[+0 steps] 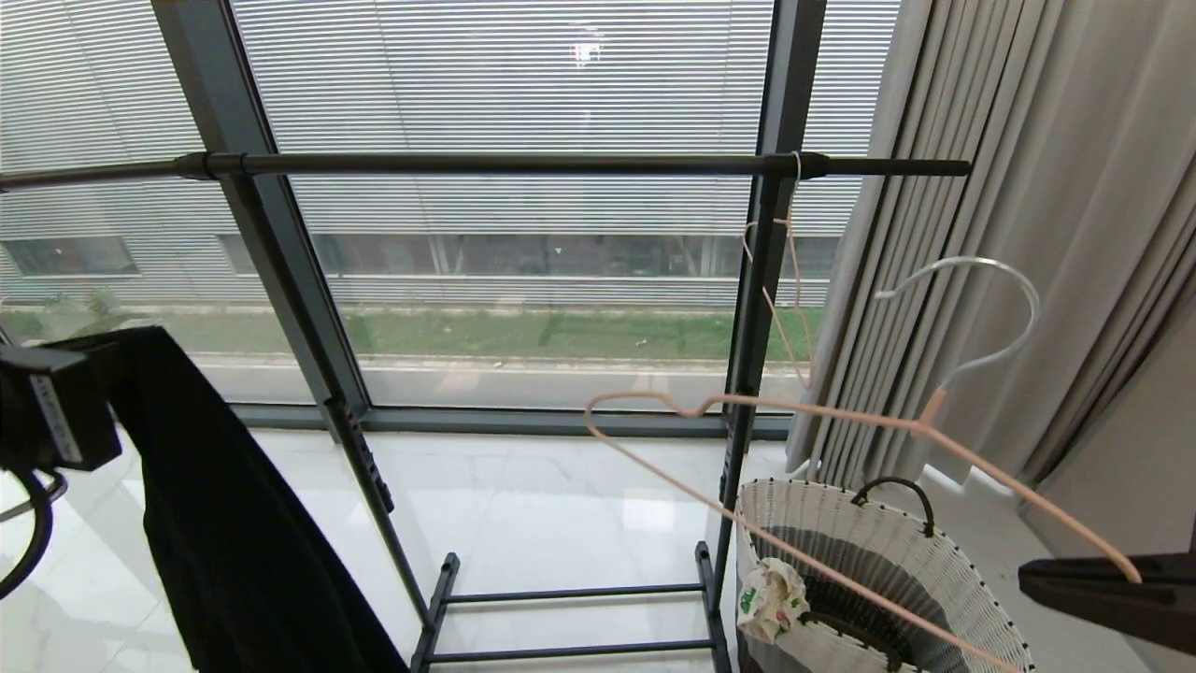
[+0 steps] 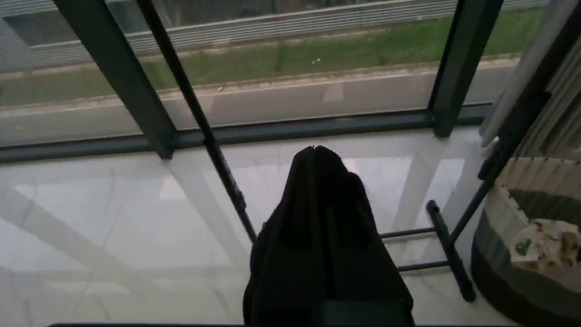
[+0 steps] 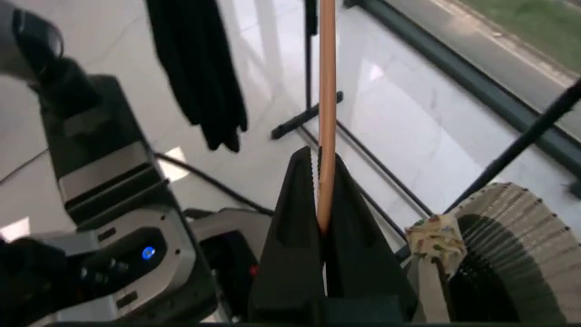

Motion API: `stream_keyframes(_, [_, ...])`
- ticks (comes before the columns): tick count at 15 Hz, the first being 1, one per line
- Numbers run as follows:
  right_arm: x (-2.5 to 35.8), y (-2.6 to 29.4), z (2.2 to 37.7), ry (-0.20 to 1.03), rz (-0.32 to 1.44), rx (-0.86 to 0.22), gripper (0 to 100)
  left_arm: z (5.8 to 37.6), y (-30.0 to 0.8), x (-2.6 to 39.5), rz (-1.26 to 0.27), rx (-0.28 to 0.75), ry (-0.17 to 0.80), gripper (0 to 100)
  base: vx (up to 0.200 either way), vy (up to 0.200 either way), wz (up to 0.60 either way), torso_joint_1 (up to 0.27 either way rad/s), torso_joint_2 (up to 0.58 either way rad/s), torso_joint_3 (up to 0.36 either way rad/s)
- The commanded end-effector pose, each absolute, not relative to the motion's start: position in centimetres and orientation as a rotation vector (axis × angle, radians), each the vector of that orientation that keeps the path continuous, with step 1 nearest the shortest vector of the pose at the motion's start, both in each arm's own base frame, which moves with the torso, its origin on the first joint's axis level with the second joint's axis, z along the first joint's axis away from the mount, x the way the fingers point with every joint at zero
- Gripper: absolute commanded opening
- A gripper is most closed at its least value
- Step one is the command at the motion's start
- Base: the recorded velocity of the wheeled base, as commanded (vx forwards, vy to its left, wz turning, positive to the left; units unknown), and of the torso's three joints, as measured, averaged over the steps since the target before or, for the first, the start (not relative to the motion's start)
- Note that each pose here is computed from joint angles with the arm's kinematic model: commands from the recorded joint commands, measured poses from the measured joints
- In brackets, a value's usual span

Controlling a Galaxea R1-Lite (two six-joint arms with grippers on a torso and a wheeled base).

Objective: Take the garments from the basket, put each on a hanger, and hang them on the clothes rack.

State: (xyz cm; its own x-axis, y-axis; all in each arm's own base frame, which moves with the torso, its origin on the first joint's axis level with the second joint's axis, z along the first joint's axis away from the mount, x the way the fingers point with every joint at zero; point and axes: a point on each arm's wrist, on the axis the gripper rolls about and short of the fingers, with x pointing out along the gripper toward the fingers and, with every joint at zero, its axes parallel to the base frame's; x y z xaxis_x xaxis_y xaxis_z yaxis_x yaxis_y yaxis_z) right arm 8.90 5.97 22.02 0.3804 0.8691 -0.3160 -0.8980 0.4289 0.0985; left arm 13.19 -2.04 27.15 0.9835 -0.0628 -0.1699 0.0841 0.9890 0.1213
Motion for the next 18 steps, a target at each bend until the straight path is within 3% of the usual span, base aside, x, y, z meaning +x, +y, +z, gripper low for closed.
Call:
stream_keyframes(1, [8.2,6.7,21.1,0.367,1.222,-0.122,0,28.2,-4.3,17.2,-0.097,0.072,0.204,0,0.0,0.0,0.0,0.0,0.0,0.0])
stream_keyframes(4, [8.4,8.2,20.9,0.39,1.259,-0.165,0,28.1,-7.8,19.6,-0.146,0.013,0.199,0,0.0,0.0,0.0,0.0,0.0,0.0])
stream_keyframes(7, [9.7,9.7,21.0,0.356,1.283,-0.169,0,26.6,-10.7,21.2,-0.154,0.038,0.213,0,0.0,0.0,0.0,0.0,0.0,0.0])
stream_keyframes(12, [11.4,11.1,20.8,0.327,1.282,-0.163,0,24.9,-13.0,22.0,-0.214,0.071,0.272,0,0.0,0.0,0.0,0.0,0.0,0.0])
stream_keyframes(18, [13.2,12.5,21.1,0.299,1.236,-0.149,0,24.4,-14.3,22.8,-0.228,0.063,0.241,0,0.0,0.0,0.0,0.0,0.0,0.0])
